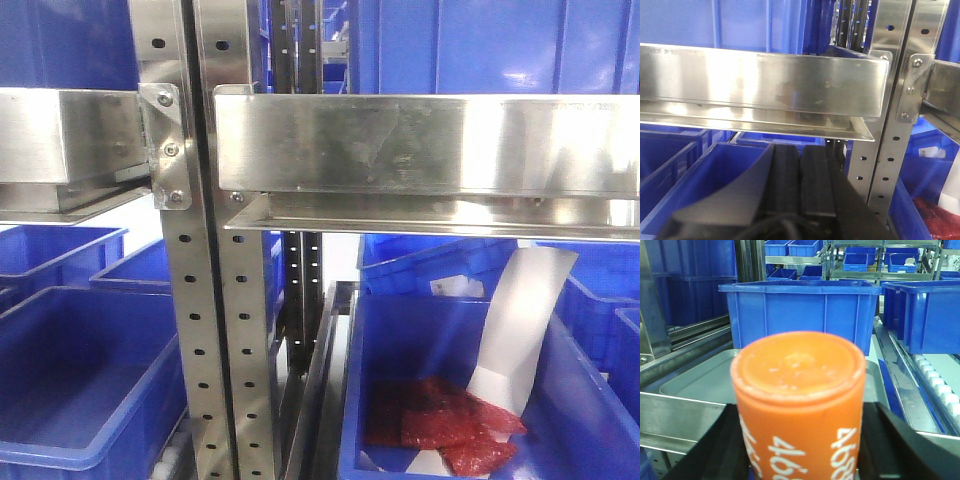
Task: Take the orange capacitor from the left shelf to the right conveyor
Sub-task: 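Withdraw the right gripper holding the capacitor from the shelf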
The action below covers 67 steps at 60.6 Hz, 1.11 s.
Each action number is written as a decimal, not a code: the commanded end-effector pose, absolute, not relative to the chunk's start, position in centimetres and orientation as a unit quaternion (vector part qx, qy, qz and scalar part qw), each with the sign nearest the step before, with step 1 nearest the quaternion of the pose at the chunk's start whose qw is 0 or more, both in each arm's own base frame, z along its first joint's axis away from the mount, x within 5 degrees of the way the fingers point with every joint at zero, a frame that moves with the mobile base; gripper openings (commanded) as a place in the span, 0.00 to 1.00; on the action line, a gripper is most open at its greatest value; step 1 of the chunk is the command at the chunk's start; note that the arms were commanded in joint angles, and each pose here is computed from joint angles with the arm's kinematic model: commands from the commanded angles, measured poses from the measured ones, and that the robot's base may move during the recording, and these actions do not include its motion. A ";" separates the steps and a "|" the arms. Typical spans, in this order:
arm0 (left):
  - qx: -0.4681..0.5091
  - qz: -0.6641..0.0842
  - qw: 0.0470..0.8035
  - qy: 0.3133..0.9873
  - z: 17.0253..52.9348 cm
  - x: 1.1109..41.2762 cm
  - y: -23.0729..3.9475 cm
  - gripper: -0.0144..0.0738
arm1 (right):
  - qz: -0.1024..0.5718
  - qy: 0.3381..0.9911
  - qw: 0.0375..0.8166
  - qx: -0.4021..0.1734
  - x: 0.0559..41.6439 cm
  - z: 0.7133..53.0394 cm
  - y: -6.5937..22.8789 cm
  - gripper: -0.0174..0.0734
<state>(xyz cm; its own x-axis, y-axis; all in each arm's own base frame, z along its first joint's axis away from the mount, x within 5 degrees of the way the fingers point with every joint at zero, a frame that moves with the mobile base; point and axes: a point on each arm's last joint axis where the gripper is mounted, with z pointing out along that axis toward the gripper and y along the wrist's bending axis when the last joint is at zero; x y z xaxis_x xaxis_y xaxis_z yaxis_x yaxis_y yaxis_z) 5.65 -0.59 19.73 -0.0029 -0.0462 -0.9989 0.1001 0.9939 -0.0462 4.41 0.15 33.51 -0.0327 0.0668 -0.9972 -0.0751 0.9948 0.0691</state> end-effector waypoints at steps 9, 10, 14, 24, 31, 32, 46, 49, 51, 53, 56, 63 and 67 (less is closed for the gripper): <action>0.017 -0.055 0.740 0.670 20.7 5.5 -0.5 0.02 | 0.045 0.679 0.733 -0.010 4.2 35.1 0.1 0.30; 0.017 -0.055 0.740 0.670 20.7 5.5 -0.5 0.02 | 0.045 0.679 0.733 -0.010 4.2 35.1 0.1 0.30; 0.017 -0.055 0.740 0.670 20.7 5.5 -0.5 0.02 | 0.045 0.679 0.733 -0.010 4.2 35.1 0.1 0.30; 0.017 -0.055 0.740 0.670 20.7 5.5 -0.5 0.02 | 0.045 0.679 0.733 -0.010 4.2 35.1 0.1 0.30; 0.017 -0.055 0.740 0.670 20.7 5.5 -0.5 0.02 | 0.045 0.679 0.733 -0.010 4.2 35.1 0.1 0.30; 0.017 -0.055 0.740 0.670 20.7 5.5 -0.5 0.02 | 0.045 0.679 0.733 -0.010 4.2 35.1 0.1 0.30; 0.017 -0.055 0.740 0.670 20.7 5.5 -0.5 0.02 | 0.045 0.679 0.733 -0.010 4.2 35.1 0.1 0.30; 0.017 -0.055 0.740 0.670 20.7 5.5 -0.5 0.02 | 0.045 0.679 0.733 -0.010 4.2 35.1 0.1 0.30; 0.017 -0.055 0.740 0.670 20.7 5.5 -0.5 0.02 | 0.045 0.679 0.733 -0.010 4.2 35.1 0.1 0.30; 0.017 -0.055 0.740 0.670 20.7 5.5 -0.5 0.02 | 0.045 0.679 0.733 -0.010 4.2 35.1 0.1 0.30; 0.017 -0.055 0.740 0.670 20.7 5.5 -0.5 0.02 | 0.045 0.679 0.733 -0.010 4.2 35.1 0.1 0.30; 0.017 -0.055 0.740 0.670 20.7 5.5 -0.5 0.02 | 0.045 0.679 0.733 -0.010 4.2 35.1 0.1 0.30; 0.017 -0.055 0.740 0.670 20.7 5.5 -0.5 0.02 | 0.045 0.679 0.733 -0.010 4.2 35.1 0.1 0.30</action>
